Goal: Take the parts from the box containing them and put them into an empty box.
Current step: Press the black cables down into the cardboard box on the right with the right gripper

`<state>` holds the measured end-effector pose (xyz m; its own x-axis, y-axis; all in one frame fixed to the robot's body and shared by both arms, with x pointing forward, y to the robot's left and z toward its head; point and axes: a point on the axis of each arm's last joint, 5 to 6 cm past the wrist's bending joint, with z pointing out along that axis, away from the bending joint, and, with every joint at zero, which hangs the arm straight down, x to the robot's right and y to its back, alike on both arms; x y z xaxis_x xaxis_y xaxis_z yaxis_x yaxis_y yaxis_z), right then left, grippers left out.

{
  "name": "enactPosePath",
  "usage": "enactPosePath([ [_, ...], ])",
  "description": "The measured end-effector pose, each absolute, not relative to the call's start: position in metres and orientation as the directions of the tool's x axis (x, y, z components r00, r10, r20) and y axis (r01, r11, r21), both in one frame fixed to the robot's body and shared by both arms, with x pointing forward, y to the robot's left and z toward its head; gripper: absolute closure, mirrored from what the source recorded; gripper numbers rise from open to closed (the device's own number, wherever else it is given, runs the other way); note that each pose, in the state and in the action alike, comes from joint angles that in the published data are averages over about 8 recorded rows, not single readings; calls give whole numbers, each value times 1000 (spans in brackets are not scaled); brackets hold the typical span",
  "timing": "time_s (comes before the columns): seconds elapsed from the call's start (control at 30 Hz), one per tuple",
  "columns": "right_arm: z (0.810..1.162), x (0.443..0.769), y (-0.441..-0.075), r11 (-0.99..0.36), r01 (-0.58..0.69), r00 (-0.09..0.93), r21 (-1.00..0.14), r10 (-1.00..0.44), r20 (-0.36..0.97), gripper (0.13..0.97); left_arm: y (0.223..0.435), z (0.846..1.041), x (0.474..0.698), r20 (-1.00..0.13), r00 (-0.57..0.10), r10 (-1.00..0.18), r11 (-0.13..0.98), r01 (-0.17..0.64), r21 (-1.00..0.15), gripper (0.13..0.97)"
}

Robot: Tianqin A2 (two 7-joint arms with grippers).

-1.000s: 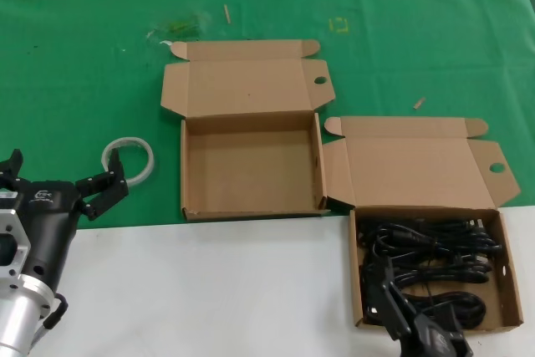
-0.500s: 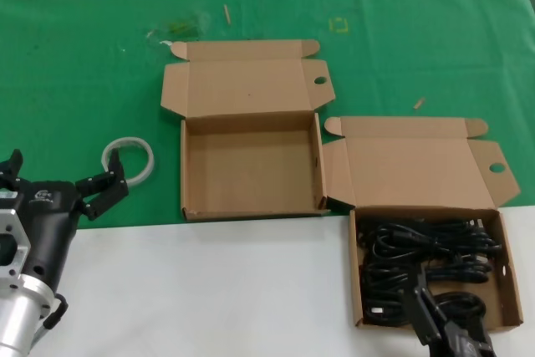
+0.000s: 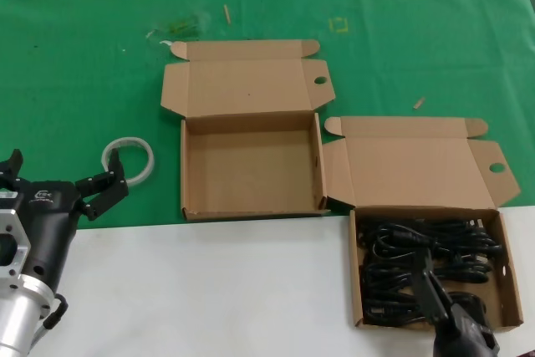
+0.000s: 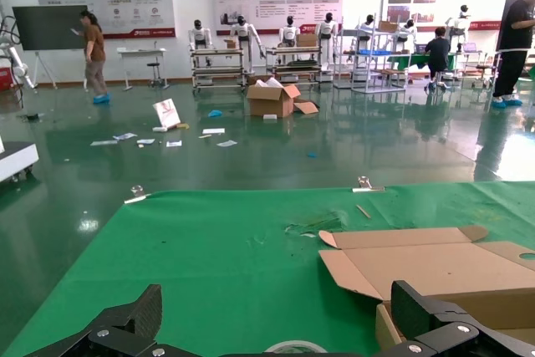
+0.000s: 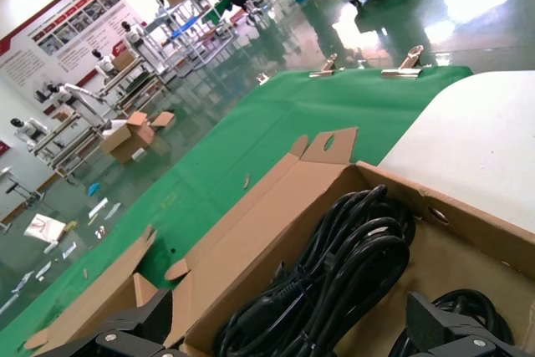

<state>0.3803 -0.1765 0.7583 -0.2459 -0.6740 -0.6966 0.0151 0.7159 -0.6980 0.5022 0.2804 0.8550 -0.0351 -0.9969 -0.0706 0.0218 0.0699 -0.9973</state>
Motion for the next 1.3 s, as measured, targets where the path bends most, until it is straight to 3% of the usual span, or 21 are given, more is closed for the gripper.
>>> enactPosePath([
  [1.3,743,424,-206,730,-66,-243,-680,-673,-699,130,280,855,502,-71,-35,-997,70,22,-997,132],
])
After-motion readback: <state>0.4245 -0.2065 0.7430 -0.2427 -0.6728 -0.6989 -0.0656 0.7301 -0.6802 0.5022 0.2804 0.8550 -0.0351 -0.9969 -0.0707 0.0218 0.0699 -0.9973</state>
